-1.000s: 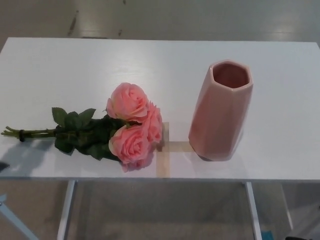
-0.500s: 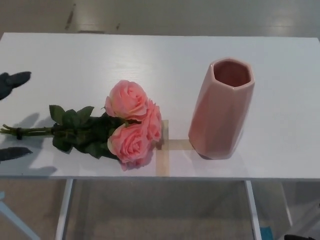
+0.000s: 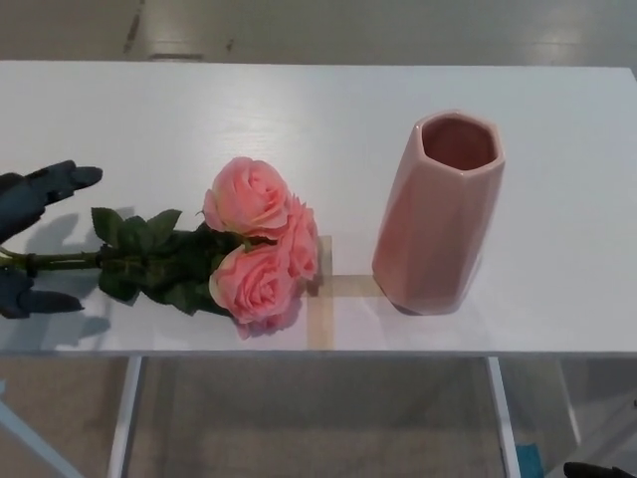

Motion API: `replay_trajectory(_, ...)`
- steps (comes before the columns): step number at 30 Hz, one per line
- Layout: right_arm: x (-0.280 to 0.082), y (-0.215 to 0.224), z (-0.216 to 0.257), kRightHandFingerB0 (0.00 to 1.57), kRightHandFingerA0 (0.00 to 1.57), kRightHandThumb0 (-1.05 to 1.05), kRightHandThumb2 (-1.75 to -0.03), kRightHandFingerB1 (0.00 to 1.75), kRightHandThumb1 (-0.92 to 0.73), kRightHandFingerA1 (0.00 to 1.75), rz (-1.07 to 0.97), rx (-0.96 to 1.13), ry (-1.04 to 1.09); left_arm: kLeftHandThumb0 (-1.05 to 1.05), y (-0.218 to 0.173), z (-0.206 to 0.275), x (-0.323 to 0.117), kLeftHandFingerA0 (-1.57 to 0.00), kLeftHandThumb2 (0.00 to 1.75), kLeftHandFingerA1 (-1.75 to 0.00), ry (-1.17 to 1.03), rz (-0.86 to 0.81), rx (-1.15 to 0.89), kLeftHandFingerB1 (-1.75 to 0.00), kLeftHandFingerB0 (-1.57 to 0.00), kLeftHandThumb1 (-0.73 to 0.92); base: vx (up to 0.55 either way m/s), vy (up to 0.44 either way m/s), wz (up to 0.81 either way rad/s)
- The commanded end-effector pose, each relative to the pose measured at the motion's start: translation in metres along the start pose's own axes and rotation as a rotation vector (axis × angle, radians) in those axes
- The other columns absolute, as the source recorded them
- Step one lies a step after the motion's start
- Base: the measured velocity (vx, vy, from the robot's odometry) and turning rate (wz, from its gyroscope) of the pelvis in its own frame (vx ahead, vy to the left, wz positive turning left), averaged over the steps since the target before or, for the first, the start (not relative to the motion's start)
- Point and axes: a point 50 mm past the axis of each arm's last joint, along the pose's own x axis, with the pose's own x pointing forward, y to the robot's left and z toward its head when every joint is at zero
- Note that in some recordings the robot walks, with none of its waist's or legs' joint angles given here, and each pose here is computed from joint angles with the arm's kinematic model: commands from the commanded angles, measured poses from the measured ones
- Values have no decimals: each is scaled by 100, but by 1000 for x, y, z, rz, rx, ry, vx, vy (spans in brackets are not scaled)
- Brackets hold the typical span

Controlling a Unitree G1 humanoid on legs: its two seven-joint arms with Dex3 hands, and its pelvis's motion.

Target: Use the left hand to pick up the rose and then lift and insert it into the pink vase.

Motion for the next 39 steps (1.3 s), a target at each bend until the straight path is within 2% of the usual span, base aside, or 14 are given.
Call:
replay_trajectory(1,-1,-1,0,54,62,-23,-58,47,-63,51,-2,12,-9,-43,1,2,10,0,69,-19,56,-6,96,-19,0,32,0,0,0)
replay_trajectory(16,0,-1,1,54,61,-22,-58,47,-64,51,5,31,-7,-41,8,22,27,-4,67,-24,16,18,128,-26,-4,29,0,0,0)
replay_trajectory(28,3,0,7,55,62,-22,-58,47,-64,51,3,38,-22,-44,1,40,43,-5,65,-36,5,-23,172,-30,-3,30,0,0,0)
replay_trajectory(34,4,1,10,55,61,-22,-58,47,-64,50,2,34,-26,-44,-8,51,46,-6,67,-35,-25,-54,186,-30,-1,31,0,0,0)
replay_trajectory(35,4,1,10,55,61,-22,-58,47,-64,50,3,35,-26,-48,-10,52,47,-9,62,-29,-28,-61,186,-26,-8,39,0,0,0)
replay_trajectory(36,4,1,9,55,61,-22,-58,47,-64,50,4,34,-26,-44,-12,52,47,-12,57,-26,-29,-65,184,-25,-7,43,0,0,0)
replay_trajectory(39,4,1,9,55,61,-22,-58,47,-64,50,5,34,-27,-44,-13,51,48,-12,57,-26,-28,-67,182,-25,-7,43,0,0,0)
